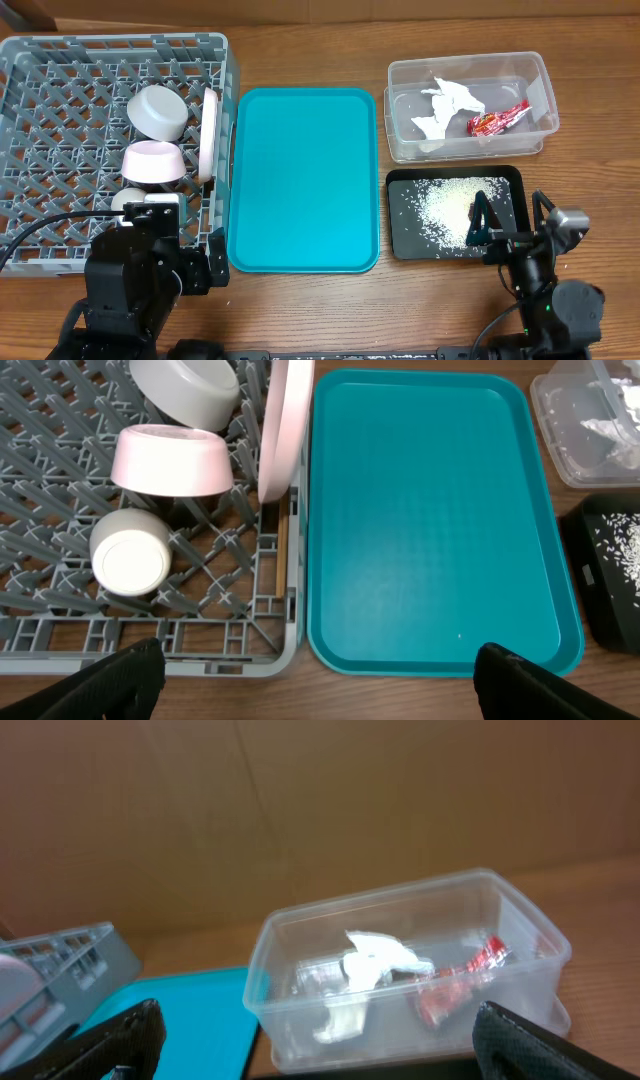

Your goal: Sort waste into correct bins and load items into the dishwasher

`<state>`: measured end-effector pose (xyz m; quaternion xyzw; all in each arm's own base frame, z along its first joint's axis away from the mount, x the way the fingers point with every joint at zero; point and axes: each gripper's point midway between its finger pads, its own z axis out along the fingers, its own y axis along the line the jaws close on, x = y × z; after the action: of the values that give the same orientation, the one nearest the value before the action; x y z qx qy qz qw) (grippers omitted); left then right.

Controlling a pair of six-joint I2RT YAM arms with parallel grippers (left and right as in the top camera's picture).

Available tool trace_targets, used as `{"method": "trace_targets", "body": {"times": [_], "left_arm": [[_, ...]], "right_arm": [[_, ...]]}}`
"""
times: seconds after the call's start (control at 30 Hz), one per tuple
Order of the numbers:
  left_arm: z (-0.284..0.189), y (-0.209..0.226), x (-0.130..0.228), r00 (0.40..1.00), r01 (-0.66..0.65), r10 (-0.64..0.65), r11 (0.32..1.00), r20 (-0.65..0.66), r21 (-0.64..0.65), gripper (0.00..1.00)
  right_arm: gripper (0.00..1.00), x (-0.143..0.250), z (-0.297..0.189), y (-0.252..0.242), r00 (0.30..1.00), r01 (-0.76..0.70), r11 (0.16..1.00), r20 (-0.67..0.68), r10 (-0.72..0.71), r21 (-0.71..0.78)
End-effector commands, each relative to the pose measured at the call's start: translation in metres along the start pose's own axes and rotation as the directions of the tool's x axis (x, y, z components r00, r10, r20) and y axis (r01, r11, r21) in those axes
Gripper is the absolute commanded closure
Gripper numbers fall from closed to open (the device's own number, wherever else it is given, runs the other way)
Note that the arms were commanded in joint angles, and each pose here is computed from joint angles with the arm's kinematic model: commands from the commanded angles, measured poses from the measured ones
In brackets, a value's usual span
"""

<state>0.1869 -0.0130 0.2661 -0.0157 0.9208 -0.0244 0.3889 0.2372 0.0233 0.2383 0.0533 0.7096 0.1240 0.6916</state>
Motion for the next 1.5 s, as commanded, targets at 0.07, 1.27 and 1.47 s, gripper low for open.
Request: {"method": "trace_targets", "body": {"times": [0.07, 1.27, 1.47], "left_arm": [[0.0, 0.003, 0.0, 1.0, 0.013, -0.013, 1.0, 0.002, -0.015, 0.0], [0.0, 0.003, 0.0, 1.0, 0.013, -0.013, 1.0, 0.001, -0.015, 0.0], [0.0, 0.003, 0.0, 1.0, 0.013, -0.013, 1.0, 0.001, -0.015, 0.0]], "right_arm": [[0.0, 0.004, -0.001, 0.0, 0.99, 0.007, 0.999, 0.143, -0.002, -0.038], [0.0, 0.066, 0.009, -0.02, 0.999, 0.031, 0.999, -0.01, -0.031, 0.007], [0.0, 0.066, 0.009, -0.019, 0.999, 0.031, 0.999, -0.01, -0.031, 0.007]]}}
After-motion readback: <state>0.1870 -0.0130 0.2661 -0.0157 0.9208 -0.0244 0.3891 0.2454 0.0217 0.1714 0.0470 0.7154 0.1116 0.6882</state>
